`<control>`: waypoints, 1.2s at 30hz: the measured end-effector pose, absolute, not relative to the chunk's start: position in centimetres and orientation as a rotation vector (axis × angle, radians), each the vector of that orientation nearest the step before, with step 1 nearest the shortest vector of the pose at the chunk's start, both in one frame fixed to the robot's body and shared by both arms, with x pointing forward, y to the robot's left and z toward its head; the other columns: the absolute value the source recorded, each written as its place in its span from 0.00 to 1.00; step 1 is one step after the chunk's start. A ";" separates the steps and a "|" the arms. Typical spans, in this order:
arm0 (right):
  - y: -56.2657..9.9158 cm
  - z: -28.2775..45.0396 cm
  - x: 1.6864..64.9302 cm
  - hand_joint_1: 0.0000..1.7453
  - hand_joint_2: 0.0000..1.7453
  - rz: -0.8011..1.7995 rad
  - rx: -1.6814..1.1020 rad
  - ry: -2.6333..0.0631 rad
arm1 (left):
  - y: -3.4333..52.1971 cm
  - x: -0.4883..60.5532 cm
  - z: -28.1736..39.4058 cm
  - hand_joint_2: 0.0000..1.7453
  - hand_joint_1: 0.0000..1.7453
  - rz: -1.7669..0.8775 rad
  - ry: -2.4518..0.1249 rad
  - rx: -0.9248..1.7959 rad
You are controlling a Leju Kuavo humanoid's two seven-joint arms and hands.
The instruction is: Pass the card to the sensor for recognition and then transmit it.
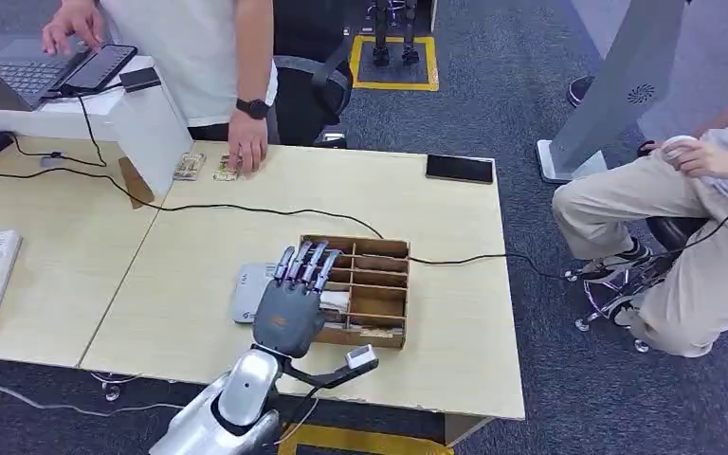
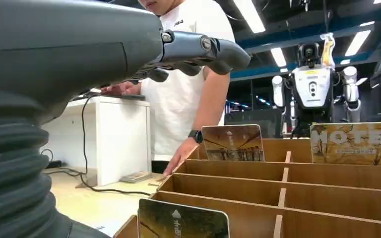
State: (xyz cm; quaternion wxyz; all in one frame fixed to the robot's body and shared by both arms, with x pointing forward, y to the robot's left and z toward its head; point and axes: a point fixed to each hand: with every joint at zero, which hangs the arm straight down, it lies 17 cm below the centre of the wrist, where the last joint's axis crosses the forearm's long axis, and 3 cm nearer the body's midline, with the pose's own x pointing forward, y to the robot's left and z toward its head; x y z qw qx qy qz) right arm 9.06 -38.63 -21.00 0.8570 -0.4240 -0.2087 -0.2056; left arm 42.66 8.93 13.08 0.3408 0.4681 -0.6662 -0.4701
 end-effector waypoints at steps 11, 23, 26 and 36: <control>-38.6 -21.0 9.1 0.00 1.00 -0.432 -0.891 -0.439 | 9.4 42.7 12.3 1.00 0.00 -1.252 -1.710 1.222; -38.7 -21.0 9.0 0.00 1.00 -0.441 -0.892 -0.439 | 8.1 42.3 11.2 1.00 1.00 -1.385 -1.730 1.160; -38.7 -21.0 9.0 0.00 1.00 -0.445 -0.893 -0.439 | 8.2 42.4 10.7 1.00 1.00 -1.407 -1.720 1.148; -38.7 -21.0 9.1 0.00 1.00 -0.445 -0.892 -0.442 | 7.9 42.3 9.2 1.00 1.00 -1.475 -1.684 1.106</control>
